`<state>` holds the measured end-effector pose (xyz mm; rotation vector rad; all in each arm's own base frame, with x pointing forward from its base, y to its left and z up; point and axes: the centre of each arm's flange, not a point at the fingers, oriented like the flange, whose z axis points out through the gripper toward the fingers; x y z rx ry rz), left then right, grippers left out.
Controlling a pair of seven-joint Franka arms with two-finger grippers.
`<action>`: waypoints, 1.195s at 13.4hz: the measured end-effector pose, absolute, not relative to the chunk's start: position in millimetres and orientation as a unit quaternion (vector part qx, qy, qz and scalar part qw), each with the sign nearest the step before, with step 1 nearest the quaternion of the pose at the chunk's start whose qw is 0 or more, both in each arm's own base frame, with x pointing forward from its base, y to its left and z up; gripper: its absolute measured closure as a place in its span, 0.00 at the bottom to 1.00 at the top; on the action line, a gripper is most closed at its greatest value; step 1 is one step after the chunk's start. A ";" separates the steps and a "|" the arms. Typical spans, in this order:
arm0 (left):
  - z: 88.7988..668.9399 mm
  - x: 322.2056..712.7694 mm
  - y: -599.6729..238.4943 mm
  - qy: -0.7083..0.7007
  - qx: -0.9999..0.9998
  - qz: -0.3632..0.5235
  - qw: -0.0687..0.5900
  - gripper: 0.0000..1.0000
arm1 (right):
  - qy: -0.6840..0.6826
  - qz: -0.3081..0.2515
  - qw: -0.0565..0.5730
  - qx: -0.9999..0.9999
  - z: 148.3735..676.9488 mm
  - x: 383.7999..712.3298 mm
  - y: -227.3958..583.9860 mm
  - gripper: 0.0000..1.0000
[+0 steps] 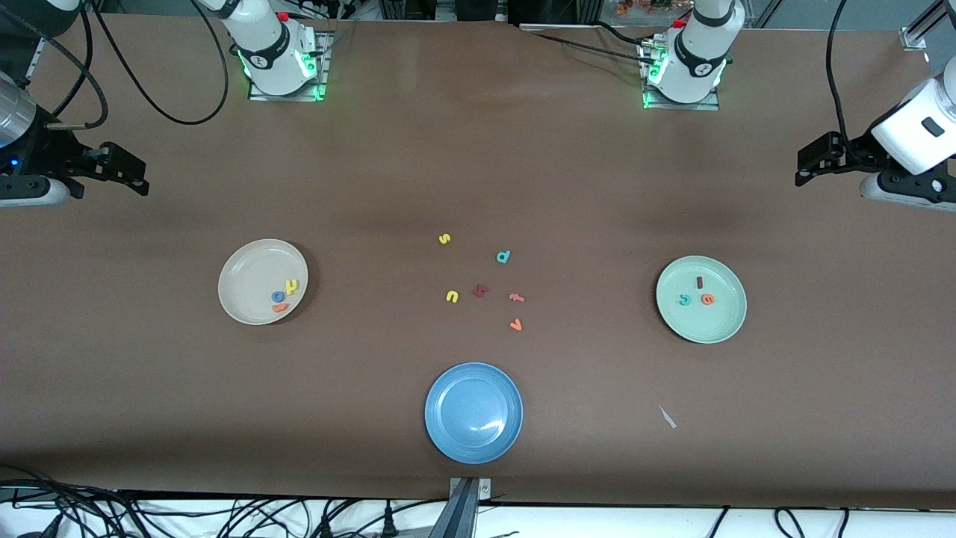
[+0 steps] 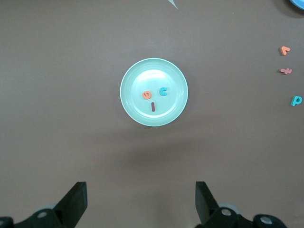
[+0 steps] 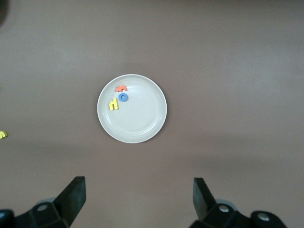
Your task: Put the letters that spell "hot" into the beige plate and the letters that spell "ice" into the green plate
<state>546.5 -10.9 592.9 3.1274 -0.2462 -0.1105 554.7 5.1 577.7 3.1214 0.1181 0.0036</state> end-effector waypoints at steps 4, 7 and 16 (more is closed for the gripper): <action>592.9 546.4 -10.0 -0.078 0.996 -0.036 0.001 0.00 | 0.041 -0.003 0.010 0.999 572.8 558.0 7.5 0.00; 592.8 546.3 -9.1 -0.077 0.996 -0.036 0.001 0.00 | 0.044 -0.002 0.010 0.999 573.4 558.1 11.0 0.00; 593.5 546.0 -6.7 -0.075 0.997 -0.035 0.001 0.00 | 0.048 -0.006 0.012 0.999 572.9 557.3 16.2 0.00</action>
